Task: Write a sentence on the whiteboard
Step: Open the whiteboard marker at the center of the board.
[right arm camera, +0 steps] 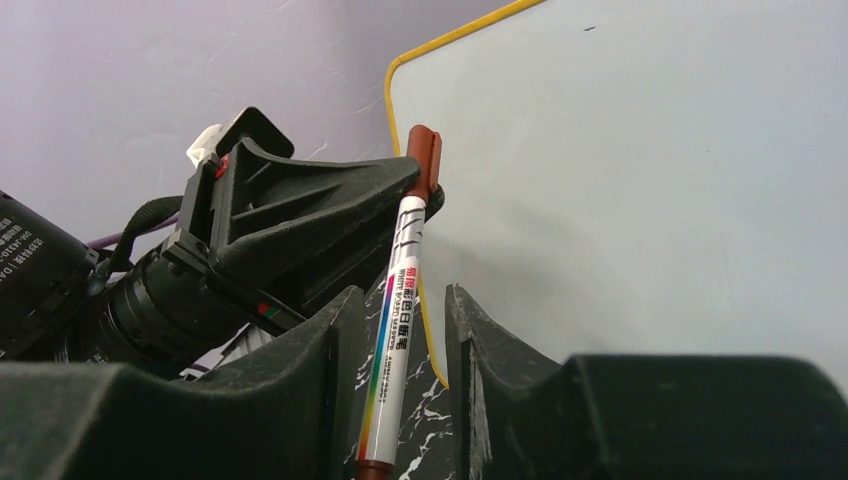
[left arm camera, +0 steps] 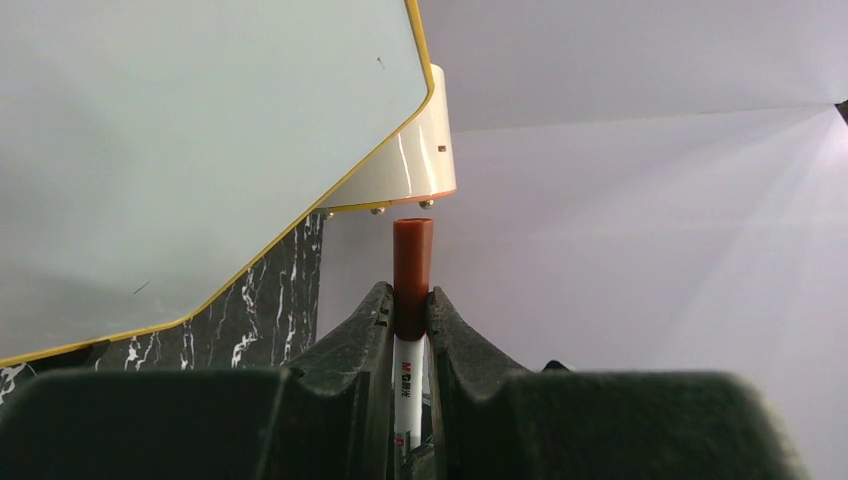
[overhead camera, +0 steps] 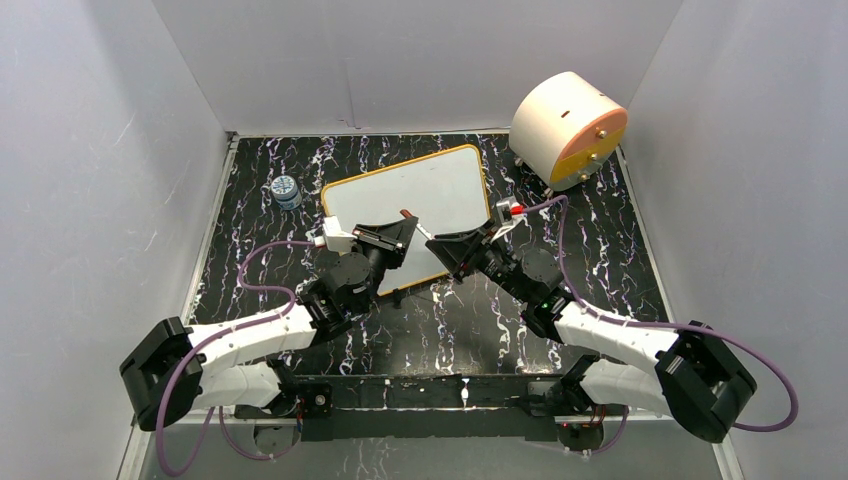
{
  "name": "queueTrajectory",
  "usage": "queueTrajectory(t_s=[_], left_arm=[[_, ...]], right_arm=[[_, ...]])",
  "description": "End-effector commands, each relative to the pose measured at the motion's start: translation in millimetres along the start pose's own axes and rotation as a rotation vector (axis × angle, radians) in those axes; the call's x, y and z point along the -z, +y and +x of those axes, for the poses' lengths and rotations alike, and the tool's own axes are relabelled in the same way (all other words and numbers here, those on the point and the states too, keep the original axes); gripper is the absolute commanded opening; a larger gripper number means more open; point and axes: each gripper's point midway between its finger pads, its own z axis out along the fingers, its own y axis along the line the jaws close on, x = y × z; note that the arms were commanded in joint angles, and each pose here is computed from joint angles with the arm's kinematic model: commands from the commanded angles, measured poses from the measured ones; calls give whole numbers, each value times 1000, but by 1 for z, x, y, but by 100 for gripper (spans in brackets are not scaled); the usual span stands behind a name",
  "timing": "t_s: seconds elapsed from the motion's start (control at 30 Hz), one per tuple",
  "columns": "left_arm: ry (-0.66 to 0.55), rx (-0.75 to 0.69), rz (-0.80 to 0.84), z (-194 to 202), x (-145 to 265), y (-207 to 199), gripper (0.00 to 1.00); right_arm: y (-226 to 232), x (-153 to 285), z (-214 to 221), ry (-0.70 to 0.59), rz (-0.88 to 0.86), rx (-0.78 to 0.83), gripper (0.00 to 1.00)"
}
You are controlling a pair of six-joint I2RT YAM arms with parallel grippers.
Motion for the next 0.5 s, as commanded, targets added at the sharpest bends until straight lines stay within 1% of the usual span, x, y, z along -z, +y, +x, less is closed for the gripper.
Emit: queueTrajectory(t_s=[0.0, 0.2, 0.27, 0.37, 0.47], left_arm=[[-49, 66, 43, -8, -3, -22, 0], [-39, 91, 33, -4, -5, -17, 0], [-31, 99, 31, -2, -5, -16, 0], [-22, 97, 28, 0, -6, -15, 0], [-25, 97, 20, 0, -5, -11, 0]], right_arm=[[15, -2, -16, -71, -64, 10, 42], [14, -1, -18, -90, -61, 11, 32], [13, -1, -19, -93, -59, 20, 27], [11, 1, -20, -104, -46, 30, 17], [8, 2, -21, -107, -31, 44, 3]])
